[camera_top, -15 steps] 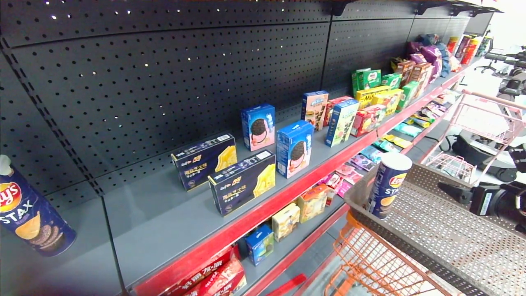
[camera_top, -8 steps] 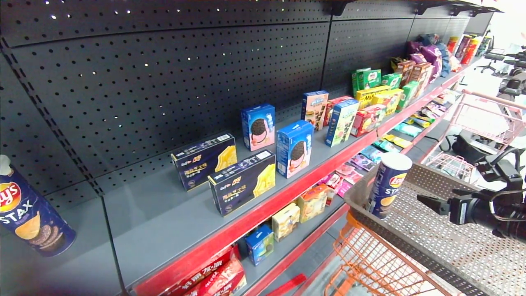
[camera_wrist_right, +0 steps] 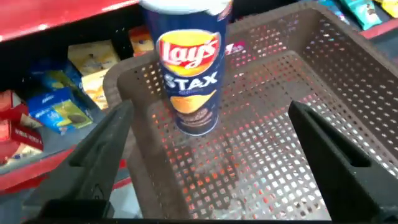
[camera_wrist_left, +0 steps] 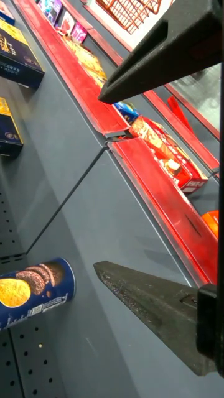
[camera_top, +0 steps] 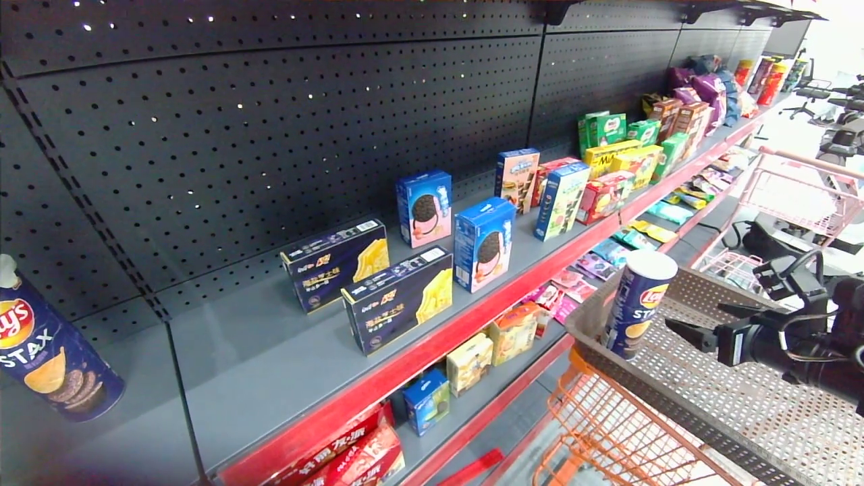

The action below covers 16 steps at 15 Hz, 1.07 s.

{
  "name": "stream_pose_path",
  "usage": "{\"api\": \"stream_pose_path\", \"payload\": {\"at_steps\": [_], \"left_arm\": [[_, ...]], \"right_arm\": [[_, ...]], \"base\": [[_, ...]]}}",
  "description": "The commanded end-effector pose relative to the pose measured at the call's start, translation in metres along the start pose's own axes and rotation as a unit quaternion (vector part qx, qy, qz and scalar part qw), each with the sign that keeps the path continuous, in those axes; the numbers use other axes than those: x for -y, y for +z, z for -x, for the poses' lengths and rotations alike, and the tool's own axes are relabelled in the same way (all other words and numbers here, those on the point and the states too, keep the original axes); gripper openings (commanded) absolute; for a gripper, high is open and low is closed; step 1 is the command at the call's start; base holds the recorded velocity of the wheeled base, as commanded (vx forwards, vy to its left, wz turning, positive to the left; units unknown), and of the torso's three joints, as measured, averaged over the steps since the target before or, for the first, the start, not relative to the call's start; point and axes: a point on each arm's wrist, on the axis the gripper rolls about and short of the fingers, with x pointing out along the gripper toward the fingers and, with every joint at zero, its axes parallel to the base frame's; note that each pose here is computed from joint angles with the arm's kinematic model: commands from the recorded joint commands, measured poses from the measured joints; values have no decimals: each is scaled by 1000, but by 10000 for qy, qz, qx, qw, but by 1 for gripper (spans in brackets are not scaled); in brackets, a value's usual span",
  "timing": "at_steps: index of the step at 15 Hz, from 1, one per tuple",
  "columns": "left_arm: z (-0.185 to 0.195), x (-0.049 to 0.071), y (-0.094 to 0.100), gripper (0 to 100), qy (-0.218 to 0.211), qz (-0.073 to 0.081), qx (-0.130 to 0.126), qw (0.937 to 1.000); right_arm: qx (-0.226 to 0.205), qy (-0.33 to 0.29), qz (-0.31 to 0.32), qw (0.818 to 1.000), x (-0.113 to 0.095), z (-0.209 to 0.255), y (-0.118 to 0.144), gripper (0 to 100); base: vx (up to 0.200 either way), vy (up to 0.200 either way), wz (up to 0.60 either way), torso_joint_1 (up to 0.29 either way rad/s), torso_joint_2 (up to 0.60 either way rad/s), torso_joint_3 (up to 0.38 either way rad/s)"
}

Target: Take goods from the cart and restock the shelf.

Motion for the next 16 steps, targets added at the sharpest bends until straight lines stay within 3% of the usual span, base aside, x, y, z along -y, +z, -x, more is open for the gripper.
{"api": "stream_pose_path", "payload": {"at_steps": [1,7,16], "left_arm": [[0,0,0,100,6,1,-4,10000],[0,0,0,100,-2,1,-4,10000],[0,0,0,100,6,1,-4,10000]], "right_arm": [[-87,83,30,9999,-2,-9,-7,100],[251,322,190,9990,-13,-31,-9,100],[675,239,313,9969,-9,-52,-23,100]], "base": [[0,0,0,0,0,0],[0,0,0,0,0,0],[0,0,0,0,0,0]]}}
